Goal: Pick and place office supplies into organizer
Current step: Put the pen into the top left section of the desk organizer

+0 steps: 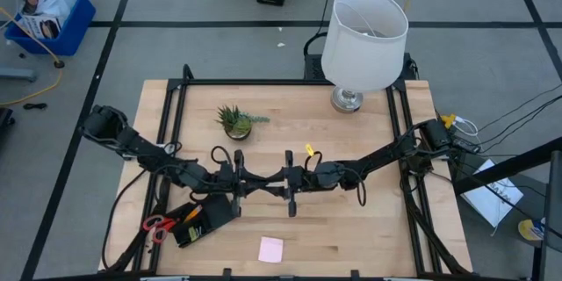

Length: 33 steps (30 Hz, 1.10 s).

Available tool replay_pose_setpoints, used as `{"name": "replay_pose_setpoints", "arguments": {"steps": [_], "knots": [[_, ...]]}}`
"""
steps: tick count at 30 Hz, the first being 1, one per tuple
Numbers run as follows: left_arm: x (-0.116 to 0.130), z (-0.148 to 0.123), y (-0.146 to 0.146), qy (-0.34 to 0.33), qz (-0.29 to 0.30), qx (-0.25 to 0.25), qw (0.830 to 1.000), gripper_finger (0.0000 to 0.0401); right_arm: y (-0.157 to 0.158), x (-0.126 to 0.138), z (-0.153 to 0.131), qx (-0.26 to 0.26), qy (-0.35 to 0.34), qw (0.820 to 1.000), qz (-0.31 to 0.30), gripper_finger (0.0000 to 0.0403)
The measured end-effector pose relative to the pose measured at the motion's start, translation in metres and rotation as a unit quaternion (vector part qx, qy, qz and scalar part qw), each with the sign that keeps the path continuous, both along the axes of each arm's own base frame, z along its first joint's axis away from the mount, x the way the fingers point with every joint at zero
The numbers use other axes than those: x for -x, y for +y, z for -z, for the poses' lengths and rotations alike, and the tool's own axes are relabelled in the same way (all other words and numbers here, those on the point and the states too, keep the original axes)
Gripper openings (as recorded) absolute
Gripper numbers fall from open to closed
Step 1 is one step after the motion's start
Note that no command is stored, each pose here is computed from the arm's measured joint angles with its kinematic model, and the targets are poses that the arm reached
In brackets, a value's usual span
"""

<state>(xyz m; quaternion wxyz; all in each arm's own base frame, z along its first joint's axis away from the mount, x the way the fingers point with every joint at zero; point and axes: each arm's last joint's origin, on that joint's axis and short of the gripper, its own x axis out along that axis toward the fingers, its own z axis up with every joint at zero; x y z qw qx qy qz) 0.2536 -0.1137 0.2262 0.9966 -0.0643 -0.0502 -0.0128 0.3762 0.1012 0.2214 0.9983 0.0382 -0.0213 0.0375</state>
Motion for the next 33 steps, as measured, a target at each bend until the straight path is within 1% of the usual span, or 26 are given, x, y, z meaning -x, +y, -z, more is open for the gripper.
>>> {"name": "replay_pose_setpoints", "arguments": {"steps": [2,5,8,12,15,19,21,25,27,30,33], "knots": [[0.001,0.000,-0.002,0.000,0.002,-0.010,1.000,0.0024,0.000,0.000,0.000,0.000,0.000,1.000,-0.001,0.0088],[0.001,0.000,-0.002,0.003,-0.001,-0.015,1.000,0.0024,0.000,0.000,0.001,0.001,0.003,1.000,-0.002,0.0110],[0.002,0.001,-0.002,0.008,-0.010,-0.016,1.000,0.0025,0.002,0.000,0.001,0.003,0.006,1.000,-0.021,0.0127],[0.004,0.004,-0.006,0.024,-0.015,-0.019,0.999,0.0050,0.006,0.001,0.003,0.005,0.015,0.999,-0.040,0.0140],[0.008,0.007,-0.014,0.035,-0.016,-0.022,0.999,0.0050,0.010,0.003,0.006,0.009,0.030,0.998,-0.048,0.0141],[0.013,0.008,-0.021,0.043,-0.038,-0.032,0.998,0.0012,0.015,0.006,0.008,0.016,0.054,0.997,-0.056,0.0136],[0.015,0.009,-0.023,0.045,-0.044,-0.033,0.997,0.0004,0.015,0.009,0.004,0.017,0.070,0.996,-0.058,0.0133],[0.018,0.009,-0.027,0.049,-0.051,-0.032,0.997,0.0016,0.011,0.034,-0.007,0.011,0.160,0.985,-0.058,0.0133],[0.020,0.010,-0.030,0.050,-0.047,-0.036,0.997,0.0018,0.013,0.048,-0.004,-0.002,0.188,0.980,-0.062,0.0133],[0.023,0.008,-0.035,0.047,-0.037,-0.042,0.997,0.0015,0.015,0.059,0.010,0.000,0.195,0.978,-0.070,0.0133],[0.027,0.005,-0.037,0.042,-0.029,-0.039,0.998,0.0007,0.016,0.059,0.021,0.004,0.180,0.980,-0.083,0.0133]]}}
